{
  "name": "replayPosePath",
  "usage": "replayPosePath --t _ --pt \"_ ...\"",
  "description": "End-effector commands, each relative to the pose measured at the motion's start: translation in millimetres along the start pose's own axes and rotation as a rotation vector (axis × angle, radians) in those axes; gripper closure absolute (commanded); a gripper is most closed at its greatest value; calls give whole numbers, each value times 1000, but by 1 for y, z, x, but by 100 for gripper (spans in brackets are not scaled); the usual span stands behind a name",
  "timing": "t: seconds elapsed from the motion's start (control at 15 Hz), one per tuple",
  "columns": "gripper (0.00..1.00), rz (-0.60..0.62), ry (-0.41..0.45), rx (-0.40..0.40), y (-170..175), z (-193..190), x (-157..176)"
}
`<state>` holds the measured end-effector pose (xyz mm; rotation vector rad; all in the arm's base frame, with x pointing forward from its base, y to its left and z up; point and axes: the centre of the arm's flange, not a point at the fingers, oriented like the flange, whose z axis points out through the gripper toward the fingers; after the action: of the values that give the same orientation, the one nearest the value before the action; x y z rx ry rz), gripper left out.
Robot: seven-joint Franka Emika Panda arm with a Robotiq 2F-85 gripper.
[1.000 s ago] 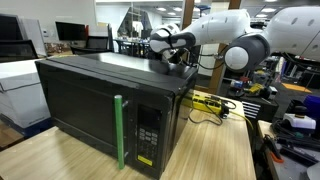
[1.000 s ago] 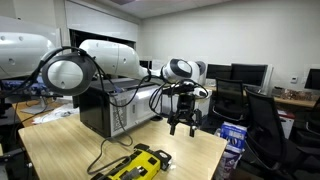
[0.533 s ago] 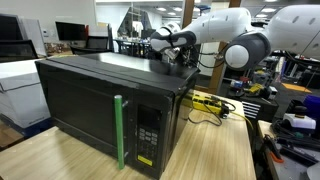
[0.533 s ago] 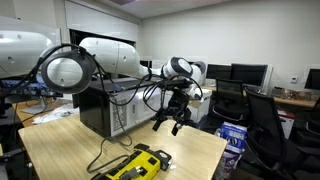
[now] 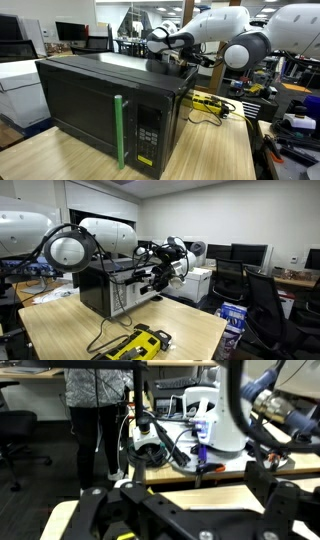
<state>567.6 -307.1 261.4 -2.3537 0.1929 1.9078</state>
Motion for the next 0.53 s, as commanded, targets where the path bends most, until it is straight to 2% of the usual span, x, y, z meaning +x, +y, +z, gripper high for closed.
replayPosePath --t 0.0,0.13,0.4,0.47 --pt "0 -51 -187 52 -27 73 -21" --pt "0 -65 -286 98 -37 81 -22" --pt "0 -86 -451 149 -35 106 9" --pt "0 -102 -455 145 -34 108 8"
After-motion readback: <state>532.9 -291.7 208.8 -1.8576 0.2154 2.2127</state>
